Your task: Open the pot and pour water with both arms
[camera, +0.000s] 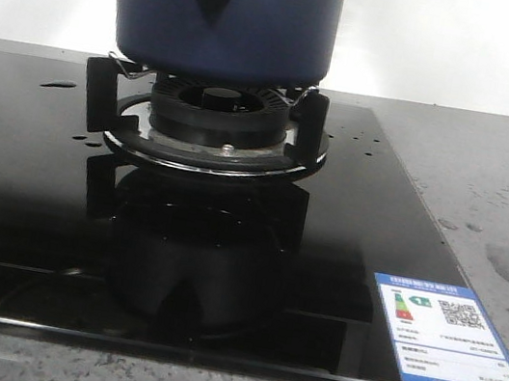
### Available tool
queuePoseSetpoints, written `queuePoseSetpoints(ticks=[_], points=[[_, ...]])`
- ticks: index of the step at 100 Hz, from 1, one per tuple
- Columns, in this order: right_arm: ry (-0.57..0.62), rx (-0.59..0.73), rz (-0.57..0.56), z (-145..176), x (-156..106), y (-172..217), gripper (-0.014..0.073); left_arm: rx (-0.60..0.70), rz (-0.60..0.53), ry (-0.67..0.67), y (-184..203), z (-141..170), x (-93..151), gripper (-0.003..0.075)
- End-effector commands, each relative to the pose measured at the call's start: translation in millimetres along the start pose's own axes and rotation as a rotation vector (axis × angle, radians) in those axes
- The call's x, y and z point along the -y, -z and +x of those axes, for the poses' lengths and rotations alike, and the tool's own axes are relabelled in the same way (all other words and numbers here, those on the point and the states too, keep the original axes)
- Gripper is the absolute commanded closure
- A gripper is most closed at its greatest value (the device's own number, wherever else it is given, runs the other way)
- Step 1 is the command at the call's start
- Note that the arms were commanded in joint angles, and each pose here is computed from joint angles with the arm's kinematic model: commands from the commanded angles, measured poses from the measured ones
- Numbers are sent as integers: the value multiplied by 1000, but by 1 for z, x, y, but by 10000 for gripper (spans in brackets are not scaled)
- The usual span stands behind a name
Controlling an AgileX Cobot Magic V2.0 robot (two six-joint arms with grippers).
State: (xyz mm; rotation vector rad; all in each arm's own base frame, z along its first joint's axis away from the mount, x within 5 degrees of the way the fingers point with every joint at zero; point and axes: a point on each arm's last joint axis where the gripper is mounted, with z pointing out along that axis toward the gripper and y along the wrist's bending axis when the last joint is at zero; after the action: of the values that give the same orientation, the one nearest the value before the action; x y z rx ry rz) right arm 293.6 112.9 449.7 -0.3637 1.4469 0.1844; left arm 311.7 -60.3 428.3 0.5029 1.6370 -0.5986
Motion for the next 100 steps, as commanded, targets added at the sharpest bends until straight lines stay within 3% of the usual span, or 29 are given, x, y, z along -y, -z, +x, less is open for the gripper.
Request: queuePoseSetpoints(ticks=[1, 27, 46, 72, 100], points=[[3, -99, -13, -26, 21, 23, 651, 131, 85, 28, 15, -30, 20, 384], [-300, -646, 110, 15, 82, 55, 651, 159, 207, 70, 15, -33, 33, 384], [-362, -941, 211, 62, 112, 68, 650, 154, 288, 8, 5, -31, 57, 384], [-444, -1095, 274, 117, 132, 74, 650, 158, 315, -23, -1, -31, 71, 384], [-470, -1158, 270, 143, 137, 64, 651, 158, 315, -23, -1, -31, 71, 384]])
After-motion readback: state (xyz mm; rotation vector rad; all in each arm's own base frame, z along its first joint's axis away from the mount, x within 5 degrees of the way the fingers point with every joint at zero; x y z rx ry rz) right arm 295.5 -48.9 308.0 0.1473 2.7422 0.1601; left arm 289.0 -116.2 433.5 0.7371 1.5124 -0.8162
